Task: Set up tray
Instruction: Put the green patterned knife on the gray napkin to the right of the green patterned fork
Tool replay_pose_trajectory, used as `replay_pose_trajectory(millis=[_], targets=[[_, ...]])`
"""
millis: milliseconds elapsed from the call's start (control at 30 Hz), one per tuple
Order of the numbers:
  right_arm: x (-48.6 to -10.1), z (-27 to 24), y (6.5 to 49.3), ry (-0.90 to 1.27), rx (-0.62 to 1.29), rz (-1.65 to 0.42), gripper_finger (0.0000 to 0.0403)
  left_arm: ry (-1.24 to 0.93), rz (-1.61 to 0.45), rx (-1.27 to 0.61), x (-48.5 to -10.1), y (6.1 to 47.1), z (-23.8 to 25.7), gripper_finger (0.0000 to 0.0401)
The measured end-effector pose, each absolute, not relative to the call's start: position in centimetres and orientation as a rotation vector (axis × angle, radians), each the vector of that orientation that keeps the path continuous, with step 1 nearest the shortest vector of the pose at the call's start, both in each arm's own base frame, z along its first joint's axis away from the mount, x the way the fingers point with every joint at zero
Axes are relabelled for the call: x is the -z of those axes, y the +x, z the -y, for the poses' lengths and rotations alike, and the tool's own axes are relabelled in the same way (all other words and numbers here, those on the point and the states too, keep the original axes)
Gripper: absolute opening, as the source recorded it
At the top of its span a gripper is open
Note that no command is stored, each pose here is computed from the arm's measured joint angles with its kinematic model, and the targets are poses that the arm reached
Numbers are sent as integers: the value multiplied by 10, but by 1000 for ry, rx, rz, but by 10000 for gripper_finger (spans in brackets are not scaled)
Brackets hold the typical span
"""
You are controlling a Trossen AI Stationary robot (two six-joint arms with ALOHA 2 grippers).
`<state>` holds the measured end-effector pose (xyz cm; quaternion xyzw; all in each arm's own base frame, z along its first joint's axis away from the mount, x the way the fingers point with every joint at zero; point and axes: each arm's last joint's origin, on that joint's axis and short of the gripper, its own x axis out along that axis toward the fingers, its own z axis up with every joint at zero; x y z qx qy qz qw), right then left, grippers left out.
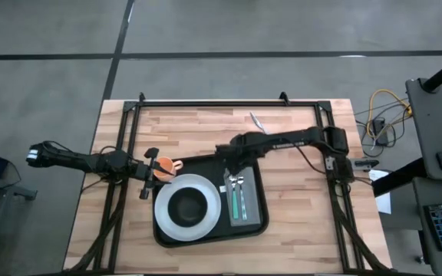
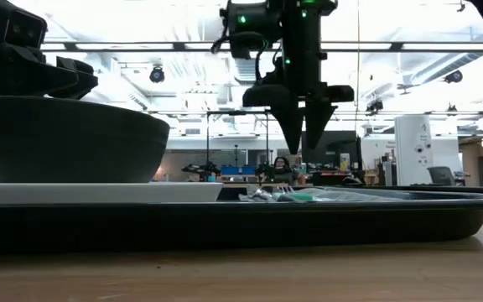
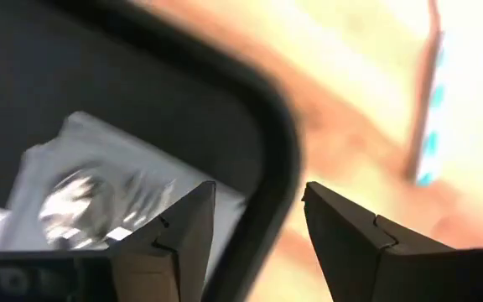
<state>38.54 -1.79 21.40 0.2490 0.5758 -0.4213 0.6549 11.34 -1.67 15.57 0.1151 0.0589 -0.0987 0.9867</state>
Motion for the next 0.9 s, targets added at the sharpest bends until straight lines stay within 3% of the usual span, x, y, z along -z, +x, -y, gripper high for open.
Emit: replay_pose_trajectory(millis=[433, 700, 900], targets=[[-208, 95, 322, 483, 1084, -1366, 172, 231, -119, 198, -156, 113, 17, 116], [-192, 117, 283, 588, 882, -1258, 171, 231, -118, 198, -156, 113, 17, 116], [-186, 131, 261, 632, 885, -1271, 166, 231, -118, 198, -156, 113, 17, 116]])
